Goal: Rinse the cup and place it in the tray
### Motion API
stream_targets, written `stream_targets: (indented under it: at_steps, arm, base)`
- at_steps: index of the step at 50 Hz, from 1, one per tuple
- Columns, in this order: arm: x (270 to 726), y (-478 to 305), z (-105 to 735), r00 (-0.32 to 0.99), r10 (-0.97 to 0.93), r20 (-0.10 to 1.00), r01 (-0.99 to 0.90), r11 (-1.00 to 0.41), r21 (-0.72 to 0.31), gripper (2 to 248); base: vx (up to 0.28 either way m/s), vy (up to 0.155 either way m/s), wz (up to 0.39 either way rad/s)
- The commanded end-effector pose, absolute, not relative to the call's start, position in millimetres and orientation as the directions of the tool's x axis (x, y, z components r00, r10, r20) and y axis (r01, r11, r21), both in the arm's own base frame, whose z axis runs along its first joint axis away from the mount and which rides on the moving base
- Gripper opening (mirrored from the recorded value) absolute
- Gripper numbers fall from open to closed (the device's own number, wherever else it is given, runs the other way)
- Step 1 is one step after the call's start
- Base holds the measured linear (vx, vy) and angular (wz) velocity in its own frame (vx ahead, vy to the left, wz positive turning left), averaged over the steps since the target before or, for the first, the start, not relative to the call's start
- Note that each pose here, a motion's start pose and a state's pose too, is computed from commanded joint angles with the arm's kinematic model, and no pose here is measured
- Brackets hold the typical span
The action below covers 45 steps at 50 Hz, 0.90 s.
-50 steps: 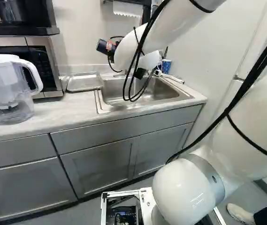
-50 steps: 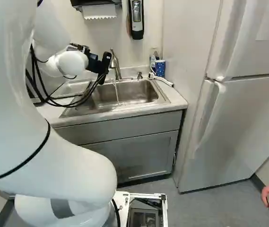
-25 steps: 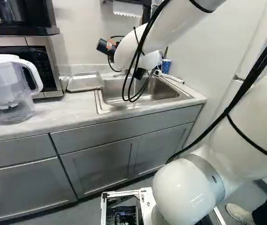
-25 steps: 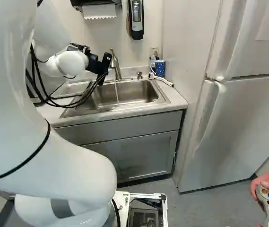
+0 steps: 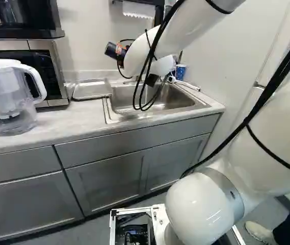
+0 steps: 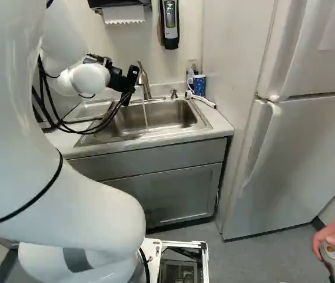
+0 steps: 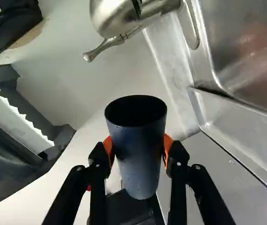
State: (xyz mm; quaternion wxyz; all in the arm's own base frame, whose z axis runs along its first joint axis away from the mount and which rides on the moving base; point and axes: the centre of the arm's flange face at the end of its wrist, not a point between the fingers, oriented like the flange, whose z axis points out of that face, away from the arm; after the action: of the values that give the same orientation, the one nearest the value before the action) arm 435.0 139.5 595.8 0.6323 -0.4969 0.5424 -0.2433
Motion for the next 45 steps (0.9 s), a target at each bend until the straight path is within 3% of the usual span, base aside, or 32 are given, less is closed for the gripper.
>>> stream_targets:
  at_steps: [45]
  arm:
    - [435.0, 139.5, 595.8, 0.366, -0.931, 0.005, -0.075, -0.035, -0.997, 121]
  base:
    - [0.0, 0.0, 0.0]
